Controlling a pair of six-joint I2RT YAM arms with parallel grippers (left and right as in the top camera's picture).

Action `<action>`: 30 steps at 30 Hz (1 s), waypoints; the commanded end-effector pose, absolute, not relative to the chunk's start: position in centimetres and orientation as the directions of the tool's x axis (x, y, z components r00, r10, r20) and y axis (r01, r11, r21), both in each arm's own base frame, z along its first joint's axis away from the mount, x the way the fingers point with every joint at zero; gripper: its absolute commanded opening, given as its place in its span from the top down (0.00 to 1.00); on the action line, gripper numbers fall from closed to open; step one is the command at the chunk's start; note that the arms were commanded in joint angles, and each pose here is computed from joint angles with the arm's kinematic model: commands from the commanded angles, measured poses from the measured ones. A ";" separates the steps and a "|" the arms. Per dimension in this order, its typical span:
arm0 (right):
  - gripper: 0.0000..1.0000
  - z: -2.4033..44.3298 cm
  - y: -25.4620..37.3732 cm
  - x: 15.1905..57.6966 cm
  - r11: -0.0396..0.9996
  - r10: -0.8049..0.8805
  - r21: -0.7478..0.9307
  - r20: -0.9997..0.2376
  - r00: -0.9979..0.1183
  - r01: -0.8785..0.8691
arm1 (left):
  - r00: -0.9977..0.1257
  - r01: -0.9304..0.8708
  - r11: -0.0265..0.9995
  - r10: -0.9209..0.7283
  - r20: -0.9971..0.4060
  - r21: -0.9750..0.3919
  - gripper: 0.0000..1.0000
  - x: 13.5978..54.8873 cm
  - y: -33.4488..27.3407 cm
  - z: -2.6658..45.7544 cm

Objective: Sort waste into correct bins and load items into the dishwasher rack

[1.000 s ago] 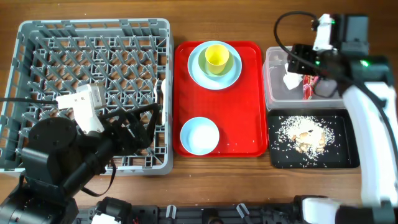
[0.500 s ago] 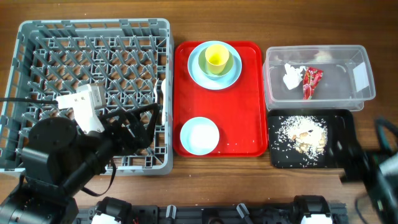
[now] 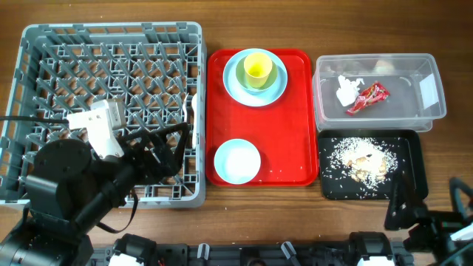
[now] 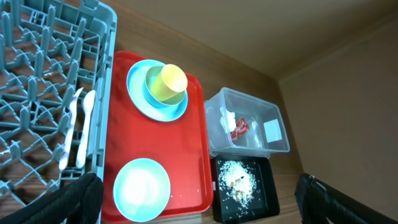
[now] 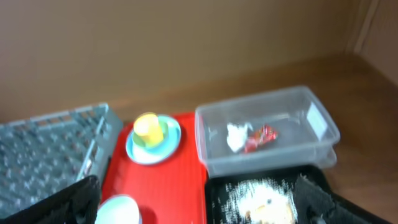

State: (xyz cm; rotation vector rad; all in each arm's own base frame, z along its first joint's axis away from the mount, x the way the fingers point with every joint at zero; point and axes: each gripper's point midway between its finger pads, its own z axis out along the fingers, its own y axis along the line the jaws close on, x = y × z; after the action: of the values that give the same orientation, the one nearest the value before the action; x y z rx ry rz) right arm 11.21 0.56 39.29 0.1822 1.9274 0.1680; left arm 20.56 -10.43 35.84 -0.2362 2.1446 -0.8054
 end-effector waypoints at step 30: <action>0.00 34.9 3.0 8.8 -0.477 0.862 0.696 0.489 0.133 0.537 | -0.920 -0.037 0.796 -0.263 -0.289 -0.605 0.94 22.1 -15.3 24.5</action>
State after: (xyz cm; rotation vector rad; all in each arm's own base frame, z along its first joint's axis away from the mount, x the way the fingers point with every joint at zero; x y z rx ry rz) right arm 8.76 3.32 35.06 2.0197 1.4069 1.2784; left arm 21.56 -13.58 24.97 -0.2778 2.6024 -0.8179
